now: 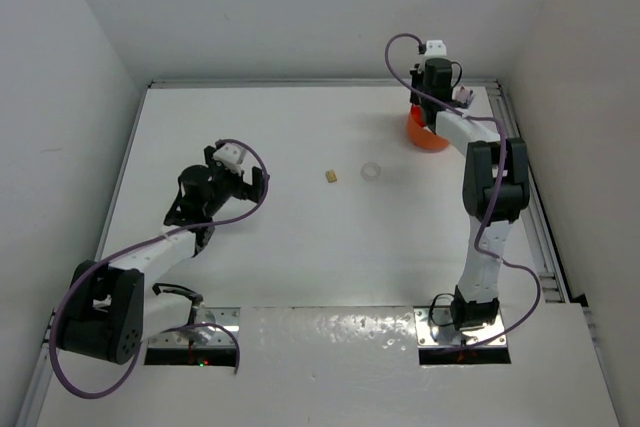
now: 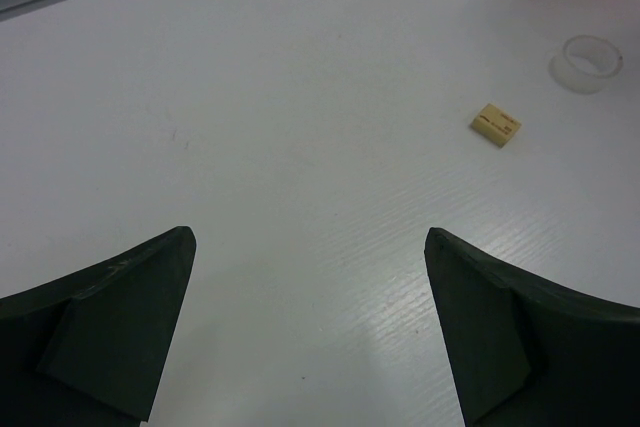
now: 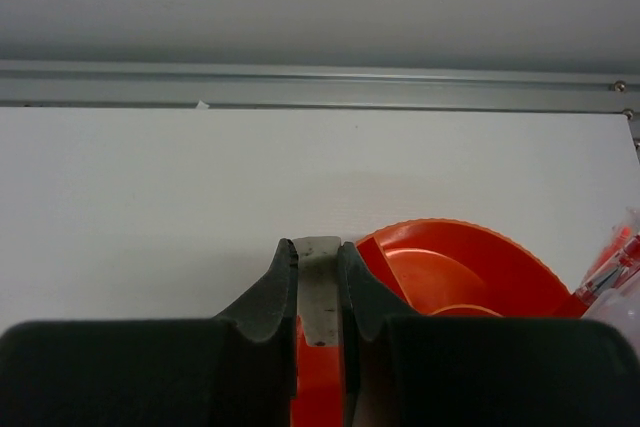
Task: Sort the stationery into containers
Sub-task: Place the stationery in the storage box, then pick up the stationery from the center of the board.
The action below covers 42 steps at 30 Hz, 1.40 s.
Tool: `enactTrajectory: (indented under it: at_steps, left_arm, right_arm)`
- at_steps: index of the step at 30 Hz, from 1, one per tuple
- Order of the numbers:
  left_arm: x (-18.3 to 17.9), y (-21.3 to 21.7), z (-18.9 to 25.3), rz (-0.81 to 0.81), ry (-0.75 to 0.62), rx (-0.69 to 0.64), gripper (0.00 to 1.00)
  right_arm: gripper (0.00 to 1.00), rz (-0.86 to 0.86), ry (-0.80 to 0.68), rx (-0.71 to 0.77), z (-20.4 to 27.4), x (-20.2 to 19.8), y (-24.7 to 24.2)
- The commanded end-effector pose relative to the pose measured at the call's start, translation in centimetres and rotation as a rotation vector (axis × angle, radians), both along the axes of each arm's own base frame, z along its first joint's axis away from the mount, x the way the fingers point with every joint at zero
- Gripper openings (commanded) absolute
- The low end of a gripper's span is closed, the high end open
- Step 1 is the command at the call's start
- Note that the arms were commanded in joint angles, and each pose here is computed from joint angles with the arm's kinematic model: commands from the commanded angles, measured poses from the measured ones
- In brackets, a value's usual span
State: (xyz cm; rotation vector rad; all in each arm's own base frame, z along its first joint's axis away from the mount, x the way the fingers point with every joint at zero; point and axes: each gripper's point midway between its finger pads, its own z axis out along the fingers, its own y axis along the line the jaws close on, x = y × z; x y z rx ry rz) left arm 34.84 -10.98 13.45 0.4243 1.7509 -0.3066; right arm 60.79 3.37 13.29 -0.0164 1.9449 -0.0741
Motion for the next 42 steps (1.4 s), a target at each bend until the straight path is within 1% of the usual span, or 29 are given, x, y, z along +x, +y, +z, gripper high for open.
enactTrajectory:
  at_steps: [1, 7, 8, 9, 10, 11, 12, 13, 16, 20, 21, 23, 24, 25, 26, 27, 28, 29, 30, 31, 32, 33, 35, 36, 37, 38, 39, 42]
  left_arm:
    - [0.8, 0.0, 1.9, -0.002, -0.055, -0.019, 0.97]
    - [1.0, 0.1, 2.0, 0.004, -0.052, -0.018, 0.97]
    - [1.0, 0.1, 2.0, 0.002, -0.052, -0.017, 0.97]
    - [1.0, 0.1, 2.0, 0.003, -0.054, -0.016, 0.97]
    - [1.0, 0.1, 2.0, 0.002, -0.054, -0.017, 0.97]
    - [1.0, 0.0, 2.0, -0.001, -0.054, -0.016, 0.97]
    - [1.0, 0.2, 1.9, 0.003, -0.052, -0.014, 0.97]
    - [1.0, 0.2, 1.8, 0.003, -0.049, -0.014, 0.97]
    - [0.8, 0.0, 1.8, -0.005, -0.046, -0.014, 0.97]
    - [0.8, 0.0, 1.7, -0.011, -0.044, -0.016, 0.97]
    - [0.7, -0.1, 1.6, -0.015, -0.043, -0.018, 0.97]
    - [0.6, -0.2, 1.7, -0.016, -0.046, -0.018, 0.97]
    - [0.6, -0.1, 1.8, -0.015, -0.050, -0.017, 0.97]
    - [0.5, -0.1, 1.7, -0.016, -0.048, -0.019, 0.97]
    - [0.5, -0.1, 1.7, -0.013, -0.048, -0.018, 0.97]
    - [0.5, -0.1, 1.8, -0.014, -0.051, -0.022, 0.97]
    - [0.5, -0.1, 1.7, -0.014, -0.050, -0.024, 0.97]
    - [0.3, -0.2, 1.7, -0.015, -0.052, -0.026, 0.97]
    - [0.4, -0.2, 1.7, -0.012, -0.050, -0.033, 0.97]
    - [0.4, -0.2, 1.8, -0.013, -0.050, -0.037, 0.97]
    - [0.3, -0.2, 1.8, -0.013, -0.053, -0.037, 0.97]
    - [0.3, -0.2, 1.9, -0.012, -0.053, -0.041, 0.97]
    - [0.3, -0.2, 1.9, -0.011, -0.053, -0.041, 0.97]
    - [0.3, -0.2, 1.9, -0.011, -0.054, -0.042, 0.97]
    - [0.3, -0.2, 1.9, -0.005, -0.054, -0.041, 0.97]
    - [0.4, -0.1, 2.2, 0.003, -0.062, -0.041, 0.97]
    - [0.3, 0.0, 2.2, 0.007, -0.065, -0.040, 0.97]
    - [0.2, 0.0, 2.2, 0.023, -0.064, -0.048, 0.97]
  right_arm:
    - [0.00, -0.026, -0.075, -0.013, 2.1, 0.6, -0.5]
    - [0.00, -0.013, -0.056, -0.042, 1.4, 0.3, -0.6]
    - [0.03, -0.014, -0.058, -0.043, 1.4, 0.2, -0.7]
    - [0.12, -0.013, -0.047, -0.046, 0.8, -0.2, -0.7]
    - [0.27, -0.015, -0.060, -0.045, 1.3, -0.4, -0.8]
    - [0.36, -0.014, -0.082, -0.042, 1.8, -0.4, -0.7]
    - [0.43, -0.013, -0.076, -0.046, 1.4, -0.7, -0.8]
    - [0.47, -0.006, -0.082, -0.056, 1.8, -0.8, -0.8]
    - [0.54, 0.009, -0.113, -0.058, 3.6, -1.0, -0.4]
    - [0.54, 0.023, -0.180, -0.059, 6.3, -1.1, 0.2]
    - [0.54, 0.040, -0.207, -0.059, 7.5, -1.2, 0.9]
    - [0.55, 0.094, -0.214, -0.072, 8.6, -1.5, 2.8]
    - [0.56, 0.126, -0.231, -0.113, 10.0, -1.8, 3.4]
    - [0.58, 0.153, -0.228, -0.122, 10.4, -2.2, 4.5]
    - [0.59, 0.196, -0.195, -0.129, 9.8, -3.0, 6.5]
    - [0.65, 0.232, -0.189, -0.118, 10.3, -3.8, 7.8]
    - [0.67, 0.267, -0.161, -0.104, 9.9, -4.5, 9.3]
    - [0.69, 0.328, -0.081, -0.094, 8.1, -6.1, 11.9]
    - [0.71, 0.378, -0.032, -0.047, 6.9, -7.0, 14.0]
    - [0.71, 0.412, 0.024, -0.029, 5.5, -8.0, 15.6]
    - [0.70, 0.463, 0.114, -0.023, 3.7, -9.7, 17.8]
    - [0.64, 0.495, 0.185, 0.001, 1.6, -10.5, 19.3]
    - [0.58, 0.534, 0.299, 0.002, -0.8, -12.8, 22.1]
    - [0.58, 0.515, 0.310, 0.037, -0.6, -12.7, 23.1]
    - [0.60, 0.508, 0.354, 0.042, -2.1, -13.2, 23.7]
    - [0.62, 0.491, 0.370, 0.035, -2.7, -13.7, 24.2]
    - [0.63, 0.451, 0.388, 0.064, -3.4, -13.9, 24.4]
    - [0.65, 0.432, 0.422, 0.065, -5.7, -14.8, 25.0]
